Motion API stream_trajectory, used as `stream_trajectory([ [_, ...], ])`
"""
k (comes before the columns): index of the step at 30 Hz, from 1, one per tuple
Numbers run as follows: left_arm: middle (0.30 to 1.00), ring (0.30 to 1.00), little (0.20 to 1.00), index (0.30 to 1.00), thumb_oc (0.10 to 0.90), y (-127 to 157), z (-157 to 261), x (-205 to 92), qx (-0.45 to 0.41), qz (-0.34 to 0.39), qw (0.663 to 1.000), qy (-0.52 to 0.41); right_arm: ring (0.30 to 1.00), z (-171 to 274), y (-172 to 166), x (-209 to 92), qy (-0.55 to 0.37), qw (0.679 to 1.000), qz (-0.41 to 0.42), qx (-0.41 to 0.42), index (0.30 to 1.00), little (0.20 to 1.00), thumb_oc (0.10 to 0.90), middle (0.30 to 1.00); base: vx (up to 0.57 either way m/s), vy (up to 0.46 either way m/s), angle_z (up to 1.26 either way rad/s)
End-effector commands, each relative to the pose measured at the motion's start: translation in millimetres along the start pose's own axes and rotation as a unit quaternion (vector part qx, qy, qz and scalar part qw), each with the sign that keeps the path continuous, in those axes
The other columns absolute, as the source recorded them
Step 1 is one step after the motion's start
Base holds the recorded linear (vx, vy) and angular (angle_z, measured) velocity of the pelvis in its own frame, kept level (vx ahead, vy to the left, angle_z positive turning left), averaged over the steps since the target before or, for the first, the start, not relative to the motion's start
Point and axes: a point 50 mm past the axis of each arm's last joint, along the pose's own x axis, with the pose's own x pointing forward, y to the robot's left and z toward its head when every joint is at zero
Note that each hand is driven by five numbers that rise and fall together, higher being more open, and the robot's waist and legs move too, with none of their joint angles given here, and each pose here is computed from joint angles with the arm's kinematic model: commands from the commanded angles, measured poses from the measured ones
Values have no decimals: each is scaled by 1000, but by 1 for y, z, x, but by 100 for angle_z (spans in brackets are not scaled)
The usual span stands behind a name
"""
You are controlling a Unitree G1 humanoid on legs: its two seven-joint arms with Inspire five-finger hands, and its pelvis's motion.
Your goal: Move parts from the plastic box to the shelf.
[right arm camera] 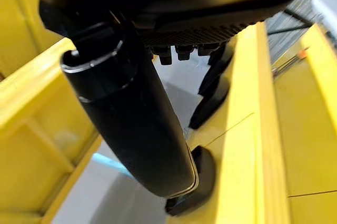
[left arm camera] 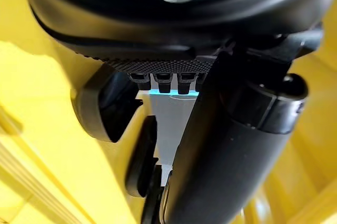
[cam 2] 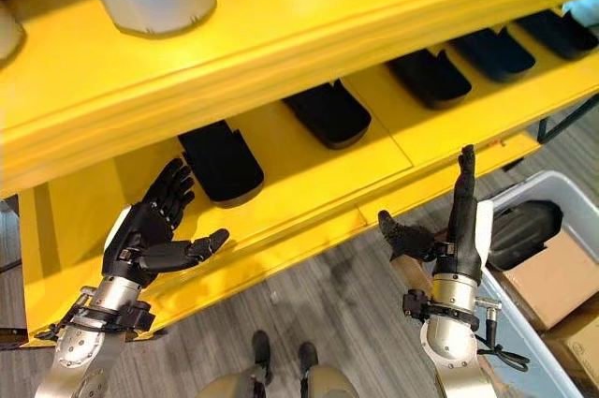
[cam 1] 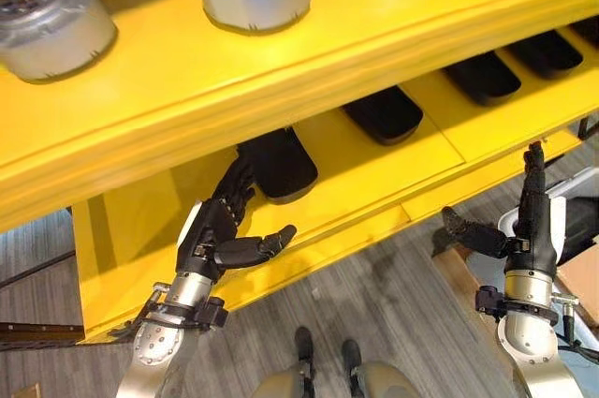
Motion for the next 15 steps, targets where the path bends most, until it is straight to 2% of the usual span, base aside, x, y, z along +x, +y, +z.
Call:
stream_trajectory([
  [1, 1000, 1000, 1000, 1000, 900, -2, 32, 6, 8, -14, 996, -91, 1000, 18, 0, 14, -58, 998, 12, 18, 1000, 1000, 900, 1000, 0, 0, 0],
  [7, 1000, 1000, 1000, 1000, 900, -9, 26, 9, -2, -21, 998, -67, 1000, 9, 11, 10, -26, 998, 52, 20, 1000, 1000, 900, 1000, 16, -10, -6],
  [15, 1000, 1000, 1000, 1000, 900, -7, 15, 0, -16, -35, 999, -20, 1000, 0, 5, 1, 14, 997, 75, 23, 1000, 1000, 900, 1000, 8, 16, -8],
])
